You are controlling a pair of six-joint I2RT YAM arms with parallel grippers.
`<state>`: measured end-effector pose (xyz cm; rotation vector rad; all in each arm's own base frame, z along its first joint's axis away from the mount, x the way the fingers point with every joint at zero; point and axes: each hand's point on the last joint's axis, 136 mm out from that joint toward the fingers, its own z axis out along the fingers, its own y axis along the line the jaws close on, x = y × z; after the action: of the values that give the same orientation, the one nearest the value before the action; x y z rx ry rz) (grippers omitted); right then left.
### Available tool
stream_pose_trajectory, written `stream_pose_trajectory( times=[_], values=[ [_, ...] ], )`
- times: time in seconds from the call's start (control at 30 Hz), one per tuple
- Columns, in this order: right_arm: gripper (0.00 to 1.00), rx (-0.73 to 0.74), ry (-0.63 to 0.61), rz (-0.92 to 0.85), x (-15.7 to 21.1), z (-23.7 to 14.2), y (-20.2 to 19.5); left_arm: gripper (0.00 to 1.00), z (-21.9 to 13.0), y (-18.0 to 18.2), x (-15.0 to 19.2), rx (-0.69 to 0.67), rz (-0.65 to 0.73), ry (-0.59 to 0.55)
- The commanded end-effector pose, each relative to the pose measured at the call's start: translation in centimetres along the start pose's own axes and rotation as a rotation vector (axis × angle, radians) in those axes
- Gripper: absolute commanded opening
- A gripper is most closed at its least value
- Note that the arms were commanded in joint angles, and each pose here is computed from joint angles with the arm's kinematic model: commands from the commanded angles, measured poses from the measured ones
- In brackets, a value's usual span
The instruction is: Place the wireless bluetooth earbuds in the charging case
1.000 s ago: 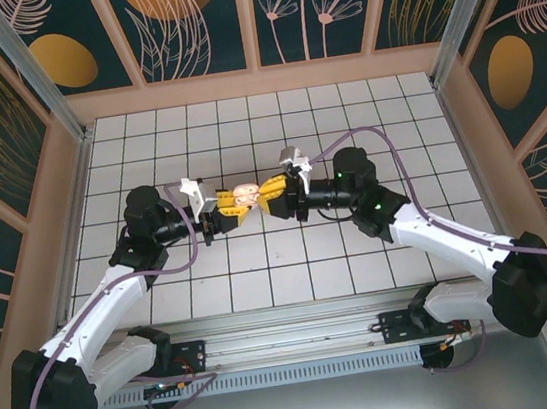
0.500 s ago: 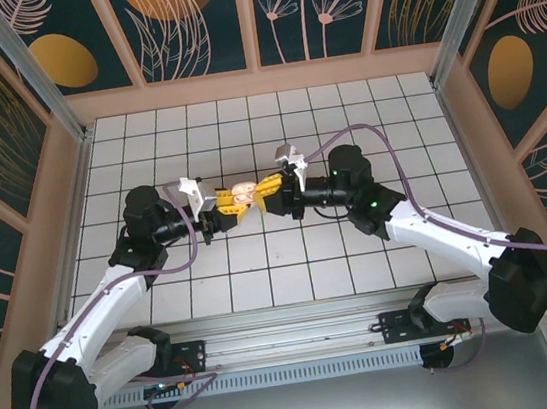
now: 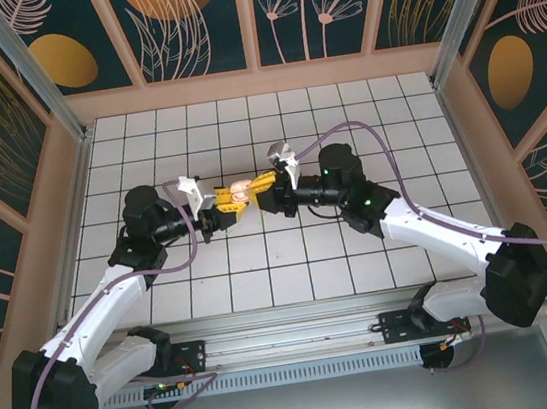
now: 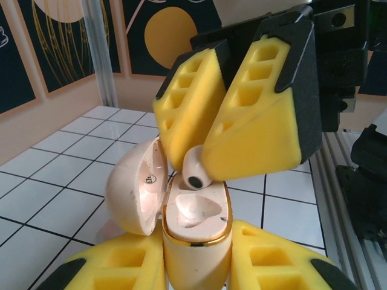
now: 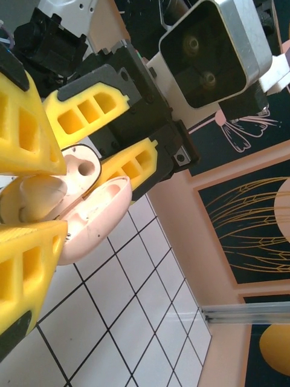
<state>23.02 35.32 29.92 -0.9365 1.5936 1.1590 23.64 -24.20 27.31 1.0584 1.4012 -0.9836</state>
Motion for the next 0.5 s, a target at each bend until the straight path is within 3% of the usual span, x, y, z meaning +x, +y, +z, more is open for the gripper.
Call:
stream_pose_trajectory(
  times=[0.0, 0.3, 0.47],
  values=[
    [0.25, 0.043, 0.010, 0.010, -0.3, 0.5, -0.4, 0.24, -0.1, -1.9, -2.2, 0.087, 0.078, -0.053],
    [0.44, -0.045, -0.076, -0.013, -2.6, -2.4, 2.7, 0.24, -0.1, -1.6, -1.7, 0.067, 0.090, -0.030],
    [0.48, -0.062, -0.145, -0.011, -4.2, -4.8, 3.6, 0.24, -0.1, -1.6, -1.4, 0.064, 0.101, -0.021]
  ],
)
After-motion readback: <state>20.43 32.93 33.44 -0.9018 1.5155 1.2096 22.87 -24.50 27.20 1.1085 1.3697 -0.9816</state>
